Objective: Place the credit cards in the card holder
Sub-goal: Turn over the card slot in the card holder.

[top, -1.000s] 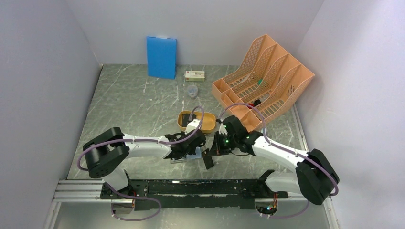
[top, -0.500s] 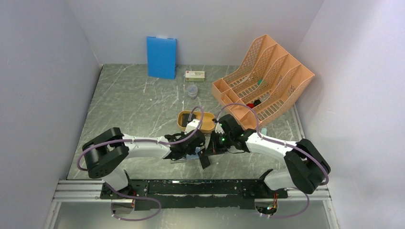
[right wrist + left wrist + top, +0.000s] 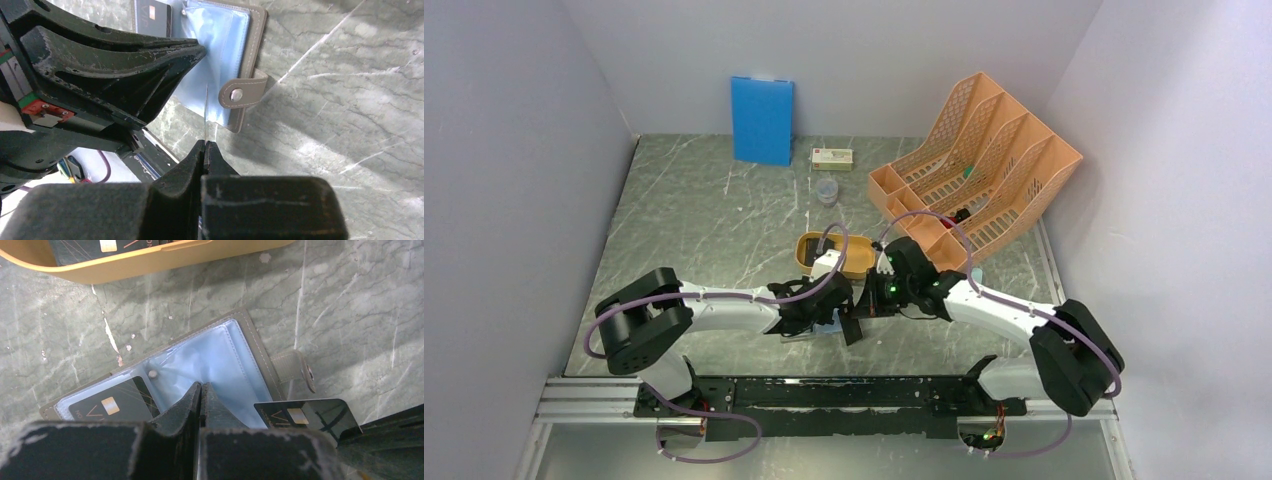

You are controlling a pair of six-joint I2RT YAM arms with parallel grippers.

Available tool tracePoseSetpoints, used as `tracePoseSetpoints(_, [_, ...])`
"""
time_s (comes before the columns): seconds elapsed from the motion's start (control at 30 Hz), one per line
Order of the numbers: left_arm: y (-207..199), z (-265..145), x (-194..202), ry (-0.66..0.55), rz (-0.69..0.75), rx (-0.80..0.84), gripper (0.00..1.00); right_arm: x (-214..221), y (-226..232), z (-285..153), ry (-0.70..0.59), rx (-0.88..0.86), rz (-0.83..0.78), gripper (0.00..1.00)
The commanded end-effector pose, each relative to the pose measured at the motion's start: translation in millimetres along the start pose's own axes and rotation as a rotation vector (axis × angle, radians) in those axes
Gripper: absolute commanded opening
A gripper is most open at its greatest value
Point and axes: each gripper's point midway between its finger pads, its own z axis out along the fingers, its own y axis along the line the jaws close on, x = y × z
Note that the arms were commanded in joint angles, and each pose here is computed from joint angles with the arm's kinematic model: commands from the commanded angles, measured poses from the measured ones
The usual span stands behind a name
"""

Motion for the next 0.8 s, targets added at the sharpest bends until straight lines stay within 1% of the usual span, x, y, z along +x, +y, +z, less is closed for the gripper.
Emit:
tracePoseSetpoints(0.0, [31.5, 2.7, 68.8, 0.211, 0.073, -0.073, 0.05, -9.7, -0.8, -3.0, -0.035, 0.029, -0.007, 0.00])
tracePoseSetpoints(0.33, [32.7, 2.3, 69.8, 0.212, 0.070, -0.076, 0.05, -5.1, -10.6, 2.8, -0.023, 0.058, 0.011, 0.00])
tracePoseSetpoints(0.77, [30.9, 1.9, 69.5, 0.212, 0.062, -0.068, 0.05, 4.5, -10.7, 11.0, 0.027, 0.026, 0.017, 0.00])
